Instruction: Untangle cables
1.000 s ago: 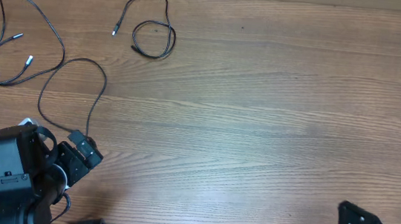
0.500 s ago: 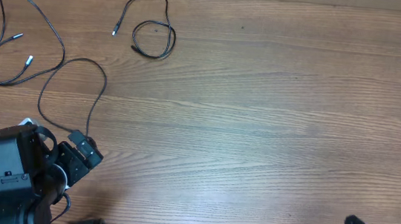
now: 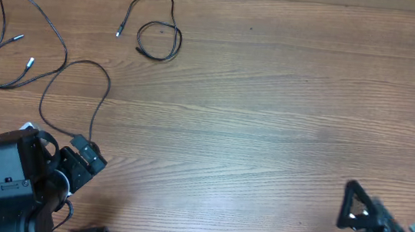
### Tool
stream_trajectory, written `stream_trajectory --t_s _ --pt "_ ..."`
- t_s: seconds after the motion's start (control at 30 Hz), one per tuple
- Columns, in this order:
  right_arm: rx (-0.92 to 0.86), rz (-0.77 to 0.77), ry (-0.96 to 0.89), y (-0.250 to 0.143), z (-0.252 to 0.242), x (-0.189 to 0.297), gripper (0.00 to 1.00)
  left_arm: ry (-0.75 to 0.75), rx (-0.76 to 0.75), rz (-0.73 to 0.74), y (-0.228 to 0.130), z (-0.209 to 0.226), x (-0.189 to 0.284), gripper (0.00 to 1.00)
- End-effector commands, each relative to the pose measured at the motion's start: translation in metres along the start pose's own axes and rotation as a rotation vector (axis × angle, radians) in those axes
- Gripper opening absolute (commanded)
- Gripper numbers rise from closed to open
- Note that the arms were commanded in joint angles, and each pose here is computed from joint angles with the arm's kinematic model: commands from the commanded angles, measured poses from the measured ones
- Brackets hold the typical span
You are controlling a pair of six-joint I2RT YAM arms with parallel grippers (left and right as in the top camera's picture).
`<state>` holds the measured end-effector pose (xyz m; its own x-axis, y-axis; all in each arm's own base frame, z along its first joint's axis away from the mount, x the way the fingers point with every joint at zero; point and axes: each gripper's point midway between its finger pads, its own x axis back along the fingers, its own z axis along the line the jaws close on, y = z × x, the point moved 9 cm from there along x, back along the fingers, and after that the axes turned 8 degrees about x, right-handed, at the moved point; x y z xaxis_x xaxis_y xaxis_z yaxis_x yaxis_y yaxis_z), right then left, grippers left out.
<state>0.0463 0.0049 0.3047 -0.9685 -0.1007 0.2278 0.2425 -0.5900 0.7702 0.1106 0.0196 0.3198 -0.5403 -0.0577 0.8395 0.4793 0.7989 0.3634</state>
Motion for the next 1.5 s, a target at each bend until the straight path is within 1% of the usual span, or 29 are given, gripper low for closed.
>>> stream_trajectory --t_s 0.0,0.2,0.47,0.67,0.73,1.03,1.47 --pt "0.201 0.019 0.118 -0.007 0.008 -0.009 1.00 0.011 0.011 -0.015 0.001 0.002 0.001 0.99" --pt "0.172 -0.003 0.076 -0.013 0.000 -0.021 1.00 0.011 0.011 -0.015 0.001 0.002 0.001 1.00" --pt "0.182 -0.045 0.091 -0.013 -0.002 -0.027 1.00 0.011 0.011 -0.015 0.001 0.002 0.001 0.99" --pt "0.201 -0.113 0.139 -0.014 -0.008 -0.054 1.00 0.011 0.011 -0.015 0.001 0.002 0.001 0.99" --pt "0.213 -0.147 0.173 -0.018 -0.015 -0.072 1.00 0.011 0.011 -0.015 0.001 0.002 0.001 0.99" --pt "0.243 -0.228 0.265 -0.026 -0.023 -0.096 1.00 0.011 0.011 -0.015 0.001 0.002 0.001 0.99" --pt "0.254 -0.222 0.318 -0.053 -0.043 -0.121 1.00 0.011 0.011 -0.015 0.001 0.002 0.001 0.99"
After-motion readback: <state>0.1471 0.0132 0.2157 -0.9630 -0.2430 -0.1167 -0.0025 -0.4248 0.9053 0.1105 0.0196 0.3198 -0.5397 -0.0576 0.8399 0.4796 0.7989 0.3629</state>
